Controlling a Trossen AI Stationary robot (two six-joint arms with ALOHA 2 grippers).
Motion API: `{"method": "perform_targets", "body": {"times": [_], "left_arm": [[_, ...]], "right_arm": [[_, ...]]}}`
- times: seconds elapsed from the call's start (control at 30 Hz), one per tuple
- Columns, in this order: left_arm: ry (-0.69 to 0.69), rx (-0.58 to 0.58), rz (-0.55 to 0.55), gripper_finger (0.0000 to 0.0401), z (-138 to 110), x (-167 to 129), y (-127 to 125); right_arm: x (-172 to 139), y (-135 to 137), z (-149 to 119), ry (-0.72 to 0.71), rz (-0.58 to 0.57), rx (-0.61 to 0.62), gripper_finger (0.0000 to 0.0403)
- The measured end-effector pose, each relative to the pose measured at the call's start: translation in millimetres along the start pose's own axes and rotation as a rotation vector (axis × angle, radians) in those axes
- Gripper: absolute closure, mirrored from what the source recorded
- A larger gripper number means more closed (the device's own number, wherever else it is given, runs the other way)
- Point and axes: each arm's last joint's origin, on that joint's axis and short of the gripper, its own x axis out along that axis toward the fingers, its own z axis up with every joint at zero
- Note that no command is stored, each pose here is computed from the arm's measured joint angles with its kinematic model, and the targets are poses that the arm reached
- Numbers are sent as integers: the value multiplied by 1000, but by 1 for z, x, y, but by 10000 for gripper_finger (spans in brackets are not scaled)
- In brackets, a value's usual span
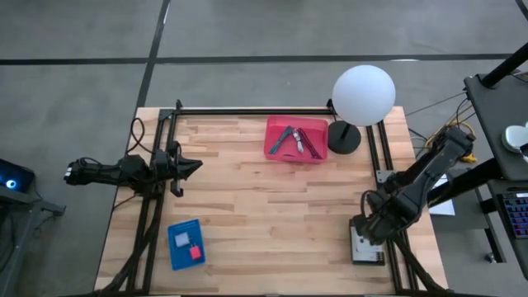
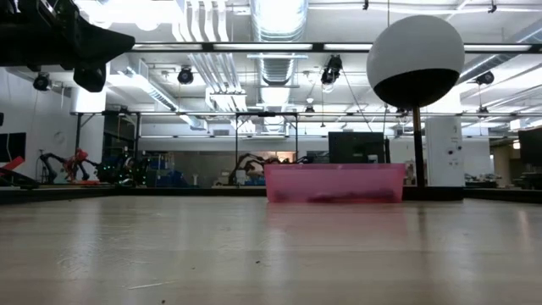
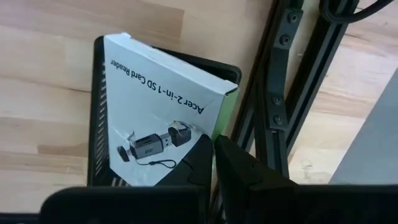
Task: Pick and place items into bin
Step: Put the card reader box into the black bin
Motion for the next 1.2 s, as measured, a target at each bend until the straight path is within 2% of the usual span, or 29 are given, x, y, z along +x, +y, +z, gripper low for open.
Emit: {"method": "perform_targets", "body": {"times": [0.2, 0.37, 0.7, 1.2], "left_arm": [[3, 2, 0, 401, 0, 0, 0], [1, 1, 0, 401, 0, 0, 0], [1, 1, 0, 401, 0, 0, 0], [0, 1, 0, 401, 0, 0, 0]], "right_arm": [[5, 4, -6, 21, -18, -15, 395], [8, 11, -13, 54, 18, -30, 395], [19, 18, -16, 22, -23, -26, 395], [19, 18, -18, 39, -13, -65, 387]]}}
